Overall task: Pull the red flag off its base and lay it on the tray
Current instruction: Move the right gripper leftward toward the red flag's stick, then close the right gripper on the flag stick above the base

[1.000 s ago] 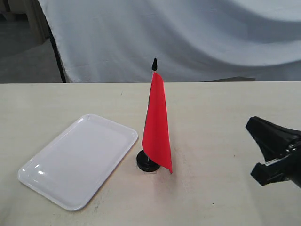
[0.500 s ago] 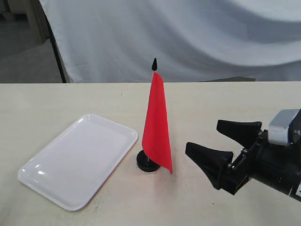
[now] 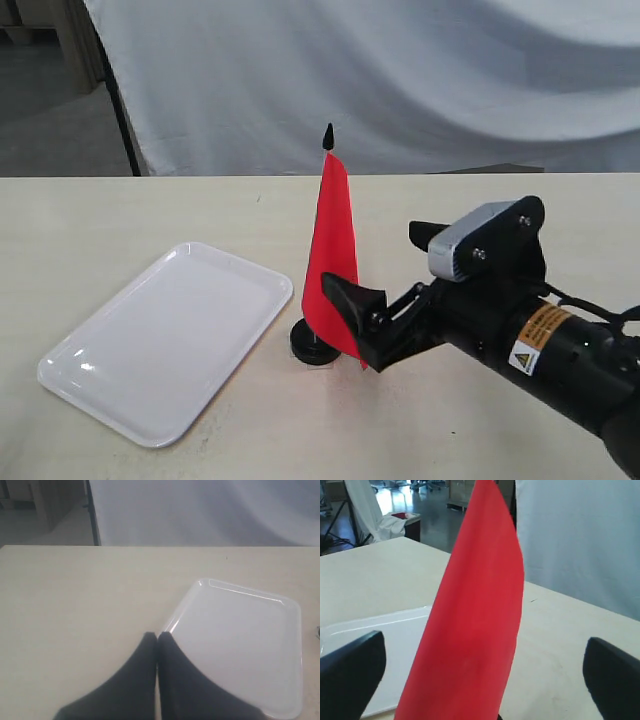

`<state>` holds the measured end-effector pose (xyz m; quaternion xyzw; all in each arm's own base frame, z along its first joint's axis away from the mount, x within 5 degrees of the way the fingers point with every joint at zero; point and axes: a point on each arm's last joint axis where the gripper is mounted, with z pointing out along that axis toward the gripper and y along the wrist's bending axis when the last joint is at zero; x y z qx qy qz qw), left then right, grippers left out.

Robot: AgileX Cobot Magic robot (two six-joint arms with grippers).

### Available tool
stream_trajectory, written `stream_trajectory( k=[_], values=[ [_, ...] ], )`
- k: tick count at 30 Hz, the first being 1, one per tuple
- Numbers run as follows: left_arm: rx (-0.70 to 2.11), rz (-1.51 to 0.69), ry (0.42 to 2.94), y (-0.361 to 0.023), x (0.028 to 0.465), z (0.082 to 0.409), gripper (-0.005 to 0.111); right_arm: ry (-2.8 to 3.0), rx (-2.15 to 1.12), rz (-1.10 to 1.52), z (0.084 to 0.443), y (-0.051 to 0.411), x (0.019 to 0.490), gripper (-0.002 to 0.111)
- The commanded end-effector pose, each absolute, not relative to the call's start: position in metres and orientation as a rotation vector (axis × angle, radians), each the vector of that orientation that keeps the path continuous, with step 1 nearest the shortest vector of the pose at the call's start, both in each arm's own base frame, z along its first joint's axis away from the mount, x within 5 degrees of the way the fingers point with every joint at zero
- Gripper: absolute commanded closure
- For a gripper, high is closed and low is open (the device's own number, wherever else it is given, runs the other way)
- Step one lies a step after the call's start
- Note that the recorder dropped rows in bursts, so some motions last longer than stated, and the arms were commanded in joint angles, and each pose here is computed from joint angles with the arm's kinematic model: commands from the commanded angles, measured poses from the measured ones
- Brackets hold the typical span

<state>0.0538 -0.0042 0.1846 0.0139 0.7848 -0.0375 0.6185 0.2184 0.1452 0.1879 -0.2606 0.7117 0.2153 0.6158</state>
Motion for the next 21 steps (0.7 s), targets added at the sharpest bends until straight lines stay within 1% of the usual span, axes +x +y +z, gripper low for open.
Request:
stream_trajectory(
  k=[1, 7, 18, 21],
  values=[
    [0.037, -0.088, 1.806, -0.004, 0.054, 0.184, 0.107, 1.624, -0.562, 0.479, 0.196, 0.153, 0.224, 0.004],
    [0.037, -0.088, 1.806, -0.004, 0.054, 0.184, 0.107, 1.640, -0.519, 0.489, 0.192, 0.166, 0.238, 0.004],
    [0.037, -0.088, 1.806, -0.004, 0.054, 0.184, 0.107, 1.735, -0.577, 0.460, 0.143, 0.188, 0.269, 0.004],
    [0.037, -0.088, 1.806, -0.004, 0.054, 0.184, 0.107, 1.748, -0.621, 0.465, 0.132, 0.194, 0.273, 0.010]
  ],
)
